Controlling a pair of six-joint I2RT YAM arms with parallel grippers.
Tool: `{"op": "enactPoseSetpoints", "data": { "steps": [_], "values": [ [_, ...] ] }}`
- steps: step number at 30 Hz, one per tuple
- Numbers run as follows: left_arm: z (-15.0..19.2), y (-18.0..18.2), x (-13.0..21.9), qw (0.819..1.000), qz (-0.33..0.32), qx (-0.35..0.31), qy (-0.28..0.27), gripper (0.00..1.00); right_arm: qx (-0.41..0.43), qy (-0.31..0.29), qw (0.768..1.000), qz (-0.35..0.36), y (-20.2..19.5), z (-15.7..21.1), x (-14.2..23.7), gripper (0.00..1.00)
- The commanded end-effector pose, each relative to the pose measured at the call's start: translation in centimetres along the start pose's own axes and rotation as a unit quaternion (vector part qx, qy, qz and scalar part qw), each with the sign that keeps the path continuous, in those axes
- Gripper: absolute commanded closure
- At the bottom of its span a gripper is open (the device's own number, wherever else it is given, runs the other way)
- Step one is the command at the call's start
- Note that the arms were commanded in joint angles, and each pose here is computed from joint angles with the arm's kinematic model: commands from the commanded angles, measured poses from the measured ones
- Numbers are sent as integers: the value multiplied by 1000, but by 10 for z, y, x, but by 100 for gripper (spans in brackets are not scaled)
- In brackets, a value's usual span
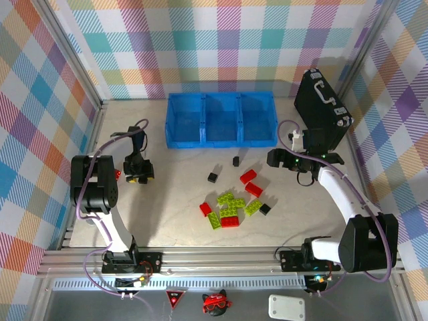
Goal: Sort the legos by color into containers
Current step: Pick up the lego from the middle-left of the table.
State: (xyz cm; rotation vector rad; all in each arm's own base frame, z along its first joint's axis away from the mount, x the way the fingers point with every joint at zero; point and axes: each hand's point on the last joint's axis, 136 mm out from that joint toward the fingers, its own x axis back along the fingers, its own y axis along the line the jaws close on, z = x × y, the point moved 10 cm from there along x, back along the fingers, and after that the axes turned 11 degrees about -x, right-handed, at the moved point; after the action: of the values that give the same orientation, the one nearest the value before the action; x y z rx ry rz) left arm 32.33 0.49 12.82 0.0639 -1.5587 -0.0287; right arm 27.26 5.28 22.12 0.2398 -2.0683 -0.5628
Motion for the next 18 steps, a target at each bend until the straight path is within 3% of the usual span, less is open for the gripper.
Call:
{"op": "enactPoseSetpoints", "data": {
  "steps": [1, 18],
  "values": [
    [-8, 4, -4, 1000, -4, 9, 2, 44, 4, 4, 1000, -7, 3, 3, 6, 8],
    [-8, -3, -3, 1000, 14, -2, -5, 61, 1, 11, 1000, -1, 2, 4, 3, 8]
  ]
}}
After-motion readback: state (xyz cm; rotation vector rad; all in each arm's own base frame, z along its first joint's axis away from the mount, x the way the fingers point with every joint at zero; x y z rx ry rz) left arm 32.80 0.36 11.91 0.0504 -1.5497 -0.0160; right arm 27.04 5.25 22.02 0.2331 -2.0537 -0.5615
